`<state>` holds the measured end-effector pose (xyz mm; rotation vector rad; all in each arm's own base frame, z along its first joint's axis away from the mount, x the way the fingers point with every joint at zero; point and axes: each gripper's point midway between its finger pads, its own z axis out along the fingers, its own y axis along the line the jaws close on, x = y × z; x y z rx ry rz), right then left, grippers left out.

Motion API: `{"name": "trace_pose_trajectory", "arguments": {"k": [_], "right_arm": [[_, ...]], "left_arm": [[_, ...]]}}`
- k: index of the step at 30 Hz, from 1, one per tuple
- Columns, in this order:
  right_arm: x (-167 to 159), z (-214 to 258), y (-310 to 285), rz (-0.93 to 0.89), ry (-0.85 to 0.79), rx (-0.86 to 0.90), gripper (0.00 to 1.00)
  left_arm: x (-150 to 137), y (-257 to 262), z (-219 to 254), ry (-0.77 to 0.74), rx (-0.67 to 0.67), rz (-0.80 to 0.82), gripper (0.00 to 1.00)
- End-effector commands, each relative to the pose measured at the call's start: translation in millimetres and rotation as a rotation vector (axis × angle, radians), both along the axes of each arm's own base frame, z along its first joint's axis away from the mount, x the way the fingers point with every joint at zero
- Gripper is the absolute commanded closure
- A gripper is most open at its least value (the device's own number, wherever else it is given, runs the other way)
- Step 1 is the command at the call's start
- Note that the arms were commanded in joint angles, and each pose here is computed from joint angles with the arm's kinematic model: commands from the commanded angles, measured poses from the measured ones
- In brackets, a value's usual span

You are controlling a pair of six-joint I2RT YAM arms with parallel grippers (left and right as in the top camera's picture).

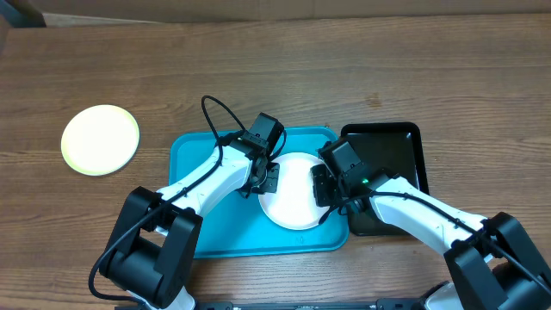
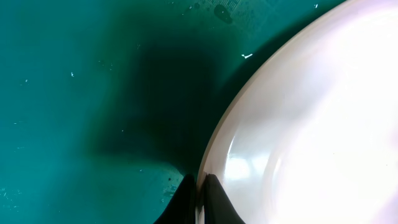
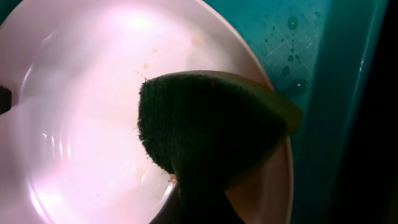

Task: Clean dirty plates on tray and stack at the side

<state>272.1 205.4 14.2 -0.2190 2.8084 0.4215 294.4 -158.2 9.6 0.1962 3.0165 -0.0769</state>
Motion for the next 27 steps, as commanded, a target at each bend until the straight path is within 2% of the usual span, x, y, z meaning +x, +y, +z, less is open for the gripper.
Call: {"name": "trace_pose_trajectory", "arguments": {"k": [1,8,14,21,24,27], "right_arm": [[1.5,-12.8,-0.6,-0.009,0.004,-0.024,0.96],[6.1,-29.5,4.8,-0.049,0.026,-0.007,0.96],[9.0,-14.0,44.6,0.032,0.026,0.199,0.96],[23.5,42.2,88.5,0.157,-0.024,0.481,0.96],[40.3,81.9,84.0,0.155,-0.055,0.552,0.96],[55.4,115.6,57.7,0.102,-0.081,0.544,0.96]], "left_arm": [[-9.4,7.0,-20.5,0.061,0.027,0.017,0.96],[-8.8,6.7,-20.4,0.059,0.026,0.016,0.96],[-8.6,6.6,-20.4,0.058,0.026,0.016,0.96],[-7.8,8.6,-20.4,0.059,0.027,0.018,0.96],[-5.5,11.7,-19.7,0.056,0.026,0.026,0.96],[1.0,18.6,-11.9,0.042,0.036,0.044,0.96]]}}
